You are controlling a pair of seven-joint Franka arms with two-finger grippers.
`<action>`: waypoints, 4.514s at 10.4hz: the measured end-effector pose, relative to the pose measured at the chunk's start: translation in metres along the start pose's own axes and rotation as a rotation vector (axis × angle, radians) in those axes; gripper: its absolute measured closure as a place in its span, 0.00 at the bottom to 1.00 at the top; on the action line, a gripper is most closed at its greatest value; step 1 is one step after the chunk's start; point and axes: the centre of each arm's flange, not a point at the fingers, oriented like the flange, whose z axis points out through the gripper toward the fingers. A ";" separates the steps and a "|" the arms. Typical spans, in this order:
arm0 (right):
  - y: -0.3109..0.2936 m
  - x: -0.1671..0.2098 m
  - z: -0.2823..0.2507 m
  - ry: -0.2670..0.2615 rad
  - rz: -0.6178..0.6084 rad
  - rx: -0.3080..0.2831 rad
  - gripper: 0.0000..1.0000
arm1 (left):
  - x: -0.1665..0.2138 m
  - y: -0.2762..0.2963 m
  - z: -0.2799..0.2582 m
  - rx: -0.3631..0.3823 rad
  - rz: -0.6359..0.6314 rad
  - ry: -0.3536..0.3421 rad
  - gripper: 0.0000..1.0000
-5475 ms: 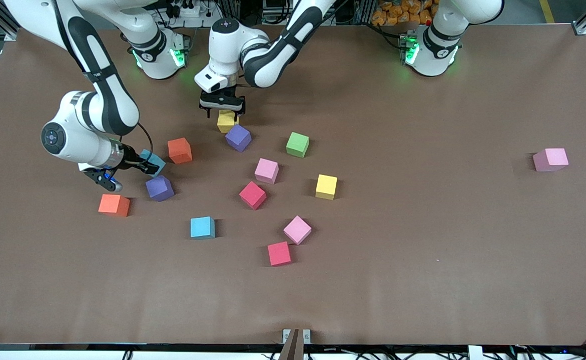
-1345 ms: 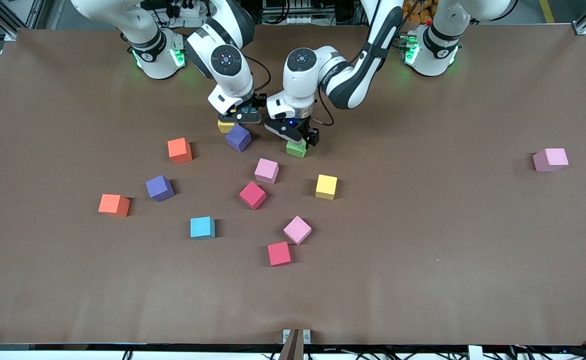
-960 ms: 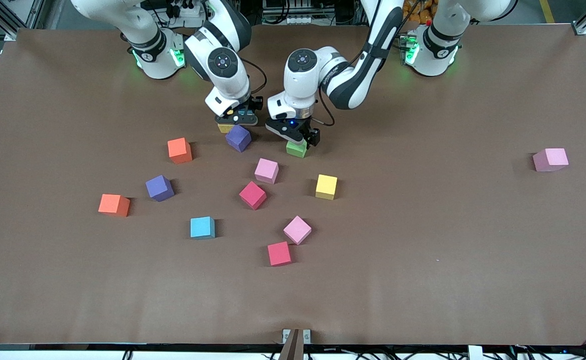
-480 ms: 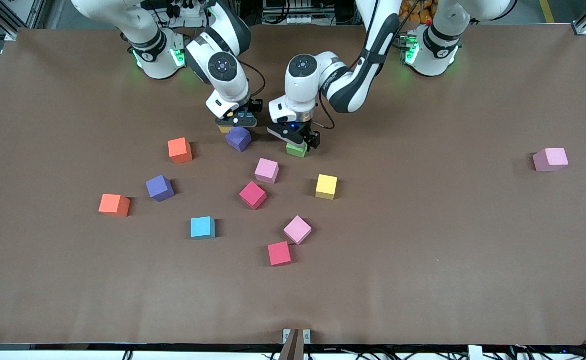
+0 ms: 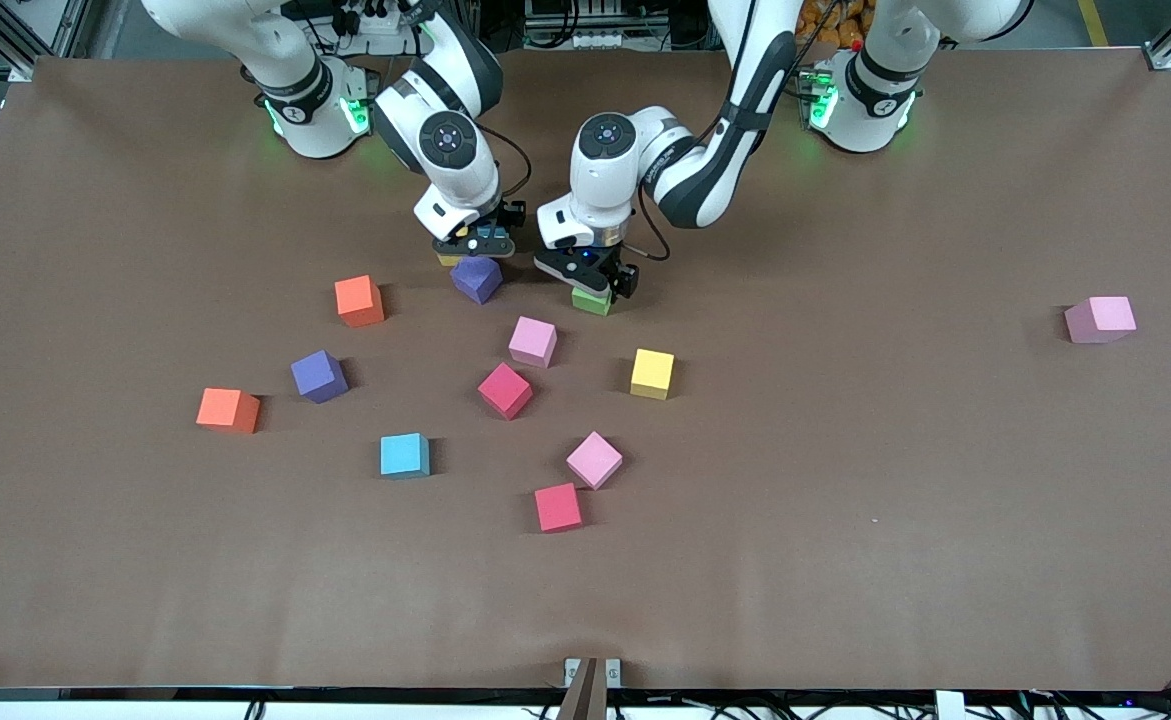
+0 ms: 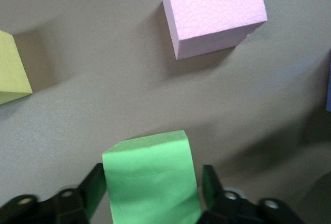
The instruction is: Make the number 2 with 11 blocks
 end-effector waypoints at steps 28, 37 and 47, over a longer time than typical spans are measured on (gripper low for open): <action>-0.010 0.015 -0.021 -0.040 1.089 0.156 0.41 | 0.045 0.030 -0.093 -0.082 0.232 0.121 0.46; 0.014 0.016 -0.016 -0.023 1.252 0.184 0.41 | 0.049 0.031 -0.099 -0.086 0.233 0.133 0.46; 0.032 0.024 -0.013 -0.011 1.355 0.264 0.41 | 0.052 0.031 -0.101 -0.088 0.232 0.139 0.46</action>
